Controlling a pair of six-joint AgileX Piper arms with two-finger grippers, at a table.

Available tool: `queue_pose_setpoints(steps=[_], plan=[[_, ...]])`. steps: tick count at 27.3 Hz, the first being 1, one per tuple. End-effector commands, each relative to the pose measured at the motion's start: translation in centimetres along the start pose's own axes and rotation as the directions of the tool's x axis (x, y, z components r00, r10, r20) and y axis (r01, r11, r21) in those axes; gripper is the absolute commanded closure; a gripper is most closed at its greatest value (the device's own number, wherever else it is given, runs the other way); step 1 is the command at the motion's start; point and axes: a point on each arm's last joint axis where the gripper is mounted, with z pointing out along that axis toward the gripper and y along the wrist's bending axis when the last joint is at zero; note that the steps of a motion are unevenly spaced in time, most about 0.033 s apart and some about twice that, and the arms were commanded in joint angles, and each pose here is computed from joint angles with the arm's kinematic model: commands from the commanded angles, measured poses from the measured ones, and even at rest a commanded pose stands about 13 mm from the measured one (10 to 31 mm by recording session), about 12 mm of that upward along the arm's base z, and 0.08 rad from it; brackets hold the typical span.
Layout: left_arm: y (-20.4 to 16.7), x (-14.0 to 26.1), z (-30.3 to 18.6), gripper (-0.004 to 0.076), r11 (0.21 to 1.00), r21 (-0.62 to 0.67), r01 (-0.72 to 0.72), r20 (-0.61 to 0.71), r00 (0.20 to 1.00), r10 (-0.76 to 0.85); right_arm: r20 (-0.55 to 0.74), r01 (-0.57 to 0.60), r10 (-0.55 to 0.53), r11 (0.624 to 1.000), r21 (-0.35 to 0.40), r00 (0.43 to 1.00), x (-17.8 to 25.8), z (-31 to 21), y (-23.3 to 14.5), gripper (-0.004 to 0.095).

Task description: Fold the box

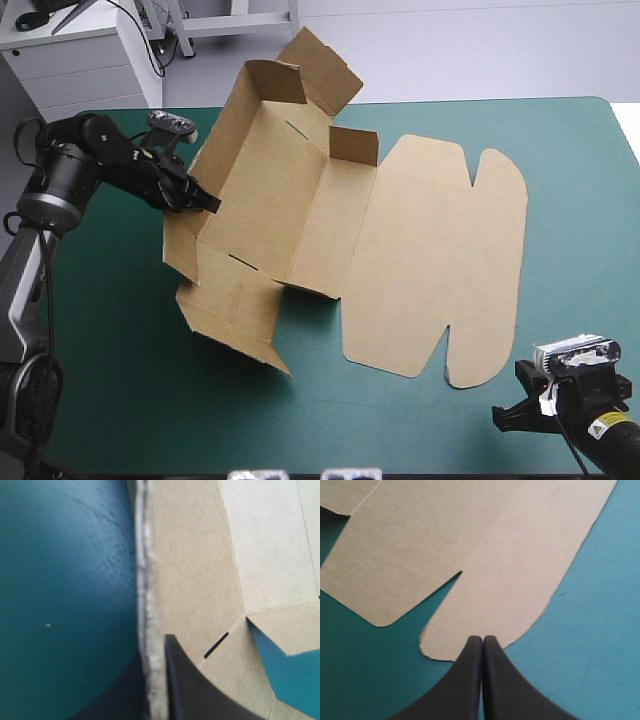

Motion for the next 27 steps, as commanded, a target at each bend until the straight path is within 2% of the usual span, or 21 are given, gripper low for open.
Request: queue_pose_setpoints(steps=[1,5,9,17,23,27], plan=[[-3.6,-2.3,-4.2,0.0731,0.98,-0.151,-0.129,0.131,0.98,0.149,0.074,0.008,-0.008,1.0,0.008,0.997,-1.2,-0.4,0.0,0.0927],[-7.7,-3.8,-3.8,0.073,0.914,-0.268,-0.303,0.155,0.923,0.352,0.074,0.008,-0.008,1.0,0.008,0.997,-1.2,-0.4,0.0,0.0927],[-9.8,-4.4,-3.8,0.0731,0.847,-0.351,-0.398,0.153,0.868,0.472,0.074,0.008,-0.008,1.0,0.008,0.997,-1.2,-0.4,0.0,0.0927],[-13.1,-5.5,-4.7,0.0731,0.599,-0.59,-0.542,0.069,0.706,0.705,0.074,0.008,-0.008,1.0,0.008,0.997,-1.2,-0.4,0.0,0.0927],[-13.8,-6.5,-4.0,0.0731,0.55,-0.625,-0.554,0.119,0.629,0.769,0.074,0.008,-0.008,1.0,0.008,0.997,-1.2,-0.4,0.0,0.0927],[-14.0,-6.0,-2.0,0.0731,0.481,-0.609,-0.63,0.058,0.57,0.819,0.074,0.008,-0.008,1.0,0.008,0.997,-1.2,-0.4,0.0,0.0927]])
